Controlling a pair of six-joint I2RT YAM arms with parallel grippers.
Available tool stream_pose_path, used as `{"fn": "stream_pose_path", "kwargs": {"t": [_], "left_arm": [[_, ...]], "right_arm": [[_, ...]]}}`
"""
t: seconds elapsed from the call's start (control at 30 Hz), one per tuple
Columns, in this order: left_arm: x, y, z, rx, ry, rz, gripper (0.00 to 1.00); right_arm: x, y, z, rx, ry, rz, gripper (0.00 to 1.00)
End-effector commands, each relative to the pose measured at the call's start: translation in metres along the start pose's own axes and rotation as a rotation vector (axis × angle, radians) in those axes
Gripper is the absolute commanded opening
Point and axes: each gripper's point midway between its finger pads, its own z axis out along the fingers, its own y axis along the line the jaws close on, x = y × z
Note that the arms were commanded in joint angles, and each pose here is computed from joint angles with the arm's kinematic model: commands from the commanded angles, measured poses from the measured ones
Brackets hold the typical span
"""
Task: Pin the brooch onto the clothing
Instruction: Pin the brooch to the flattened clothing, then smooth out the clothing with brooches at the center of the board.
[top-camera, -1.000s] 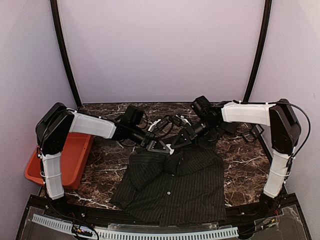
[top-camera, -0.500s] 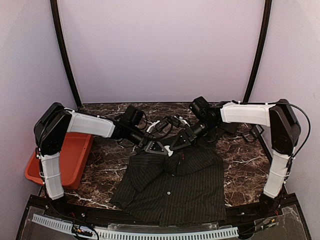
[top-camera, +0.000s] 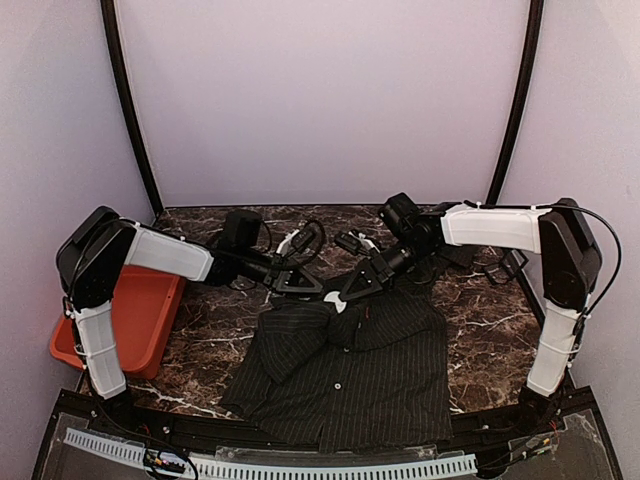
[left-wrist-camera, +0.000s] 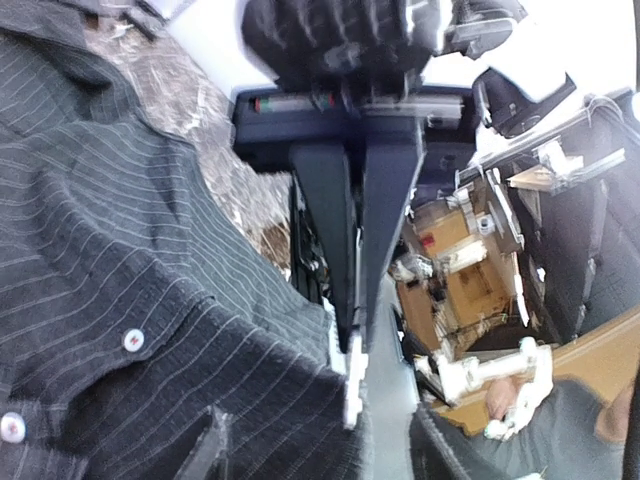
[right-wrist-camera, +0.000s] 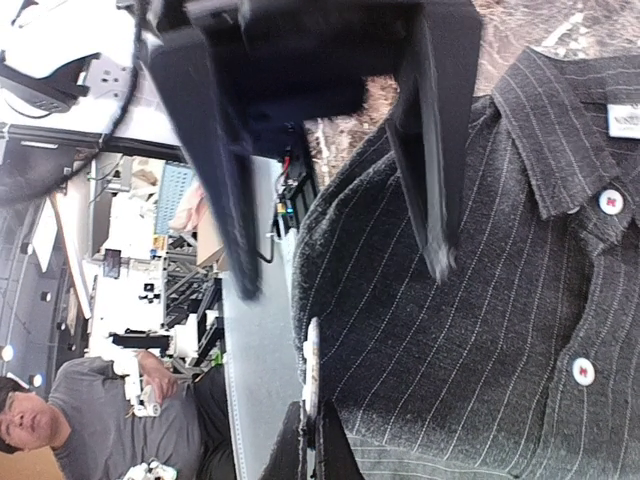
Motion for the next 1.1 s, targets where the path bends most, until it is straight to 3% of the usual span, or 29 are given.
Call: {"fn": "stream_pose_path", "kwargs": {"t": [0.0,0.1,0.43,0.63,0.7,0.87,1.07], "left_arm": [[-0.02,-0.014,-0.02,-0.07,-0.081,0.049,0.66],[-0.02,-0.001,-0.035,-0.204,-0.11,0.03,0.74],[-0.006,0.066,-0.106,-0.657,-0.181,-0.166,0.81],[0.003,0.086,-0.116,-0.739,-0.167,-0.23,0.84],[0.007,0.091,-0.116,-0.748,-0.15,-0.245,0.84],[0.01,0.093,-0.115,-0.747,-0.125,-0.251,0.84],[0.015,0.091,-0.111,-0.72,-0.079,-0.249,0.85]], "right_arm": [[-0.009,-0.001,-0.005,0.133,-0.021,-0.079,0.0],[-0.018,-0.023,-0.013,0.311,-0.045,-0.107,0.0],[-0.033,-0.025,-0.017,0.787,-0.085,-0.44,0.0],[-0.005,-0.007,0.01,0.933,0.006,-0.728,0.0],[0.009,0.0,0.022,0.886,0.047,-0.744,0.07],[0.033,0.03,0.039,0.703,0.065,-0.754,0.36],[0.023,0.036,0.021,0.722,-0.018,-0.716,0.48]]}}
